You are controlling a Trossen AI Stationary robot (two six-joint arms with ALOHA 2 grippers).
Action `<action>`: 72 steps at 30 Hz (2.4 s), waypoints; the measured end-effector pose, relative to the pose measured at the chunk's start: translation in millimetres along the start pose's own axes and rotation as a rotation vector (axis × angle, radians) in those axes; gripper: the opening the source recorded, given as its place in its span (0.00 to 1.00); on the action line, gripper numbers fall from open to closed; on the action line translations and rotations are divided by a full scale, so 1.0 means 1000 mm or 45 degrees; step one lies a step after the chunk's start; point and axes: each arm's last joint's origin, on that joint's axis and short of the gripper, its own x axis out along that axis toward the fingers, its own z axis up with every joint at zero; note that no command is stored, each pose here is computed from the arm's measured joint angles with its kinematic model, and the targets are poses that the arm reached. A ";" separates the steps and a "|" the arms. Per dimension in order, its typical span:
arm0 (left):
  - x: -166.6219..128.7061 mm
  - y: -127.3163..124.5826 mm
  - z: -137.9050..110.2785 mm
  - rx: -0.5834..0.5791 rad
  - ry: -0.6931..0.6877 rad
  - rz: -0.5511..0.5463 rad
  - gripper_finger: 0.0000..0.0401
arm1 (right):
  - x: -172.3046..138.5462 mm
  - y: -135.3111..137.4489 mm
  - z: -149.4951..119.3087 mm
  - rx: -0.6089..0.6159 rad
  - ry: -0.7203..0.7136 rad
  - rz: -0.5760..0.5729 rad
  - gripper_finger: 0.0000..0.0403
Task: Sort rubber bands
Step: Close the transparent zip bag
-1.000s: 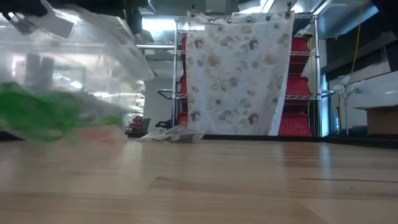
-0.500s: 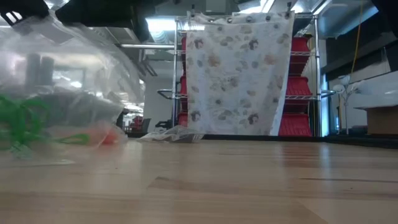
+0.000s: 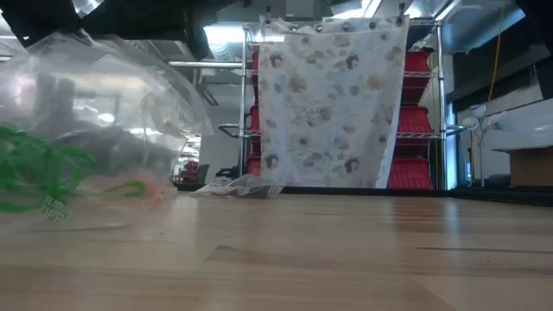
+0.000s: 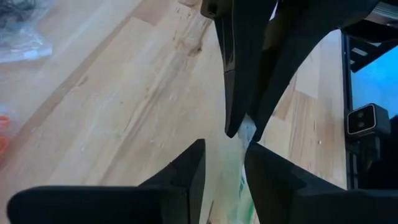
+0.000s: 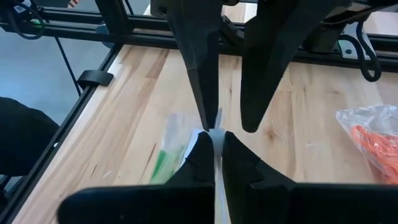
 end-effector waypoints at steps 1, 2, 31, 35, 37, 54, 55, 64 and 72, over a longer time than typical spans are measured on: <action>0.000 0.000 0.000 0.000 0.000 -0.001 0.26 | 0.000 0.000 0.000 0.000 -0.001 0.000 0.01; 0.000 0.000 0.000 0.000 0.000 -0.001 0.26 | 0.000 0.000 0.000 0.000 -0.001 0.000 0.01; -0.001 0.005 0.003 0.004 -0.015 -0.037 0.22 | 0.000 0.000 0.000 -0.004 0.001 -0.002 0.01; -0.001 0.004 0.004 0.027 -0.023 -0.044 0.13 | 0.000 0.000 0.000 -0.004 0.000 -0.003 0.01; 0.000 0.004 0.003 0.033 -0.022 -0.037 0.06 | 0.000 -0.001 0.000 -0.004 0.004 -0.011 0.01; 0.014 0.012 -0.008 0.075 -0.131 0.270 0.00 | -0.002 -0.001 -0.015 0.302 0.195 -0.104 0.01; 0.014 0.013 -0.008 0.070 -0.126 0.279 0.00 | -0.002 0.000 -0.018 0.306 0.225 -0.093 0.01; 0.013 0.007 -0.006 0.060 -0.080 0.193 0.01 | -0.002 -0.001 -0.022 0.302 0.283 -0.093 0.01; 0.017 -0.002 -0.006 0.019 -0.070 0.026 0.14 | -0.002 -0.001 -0.017 0.231 0.216 -0.066 0.01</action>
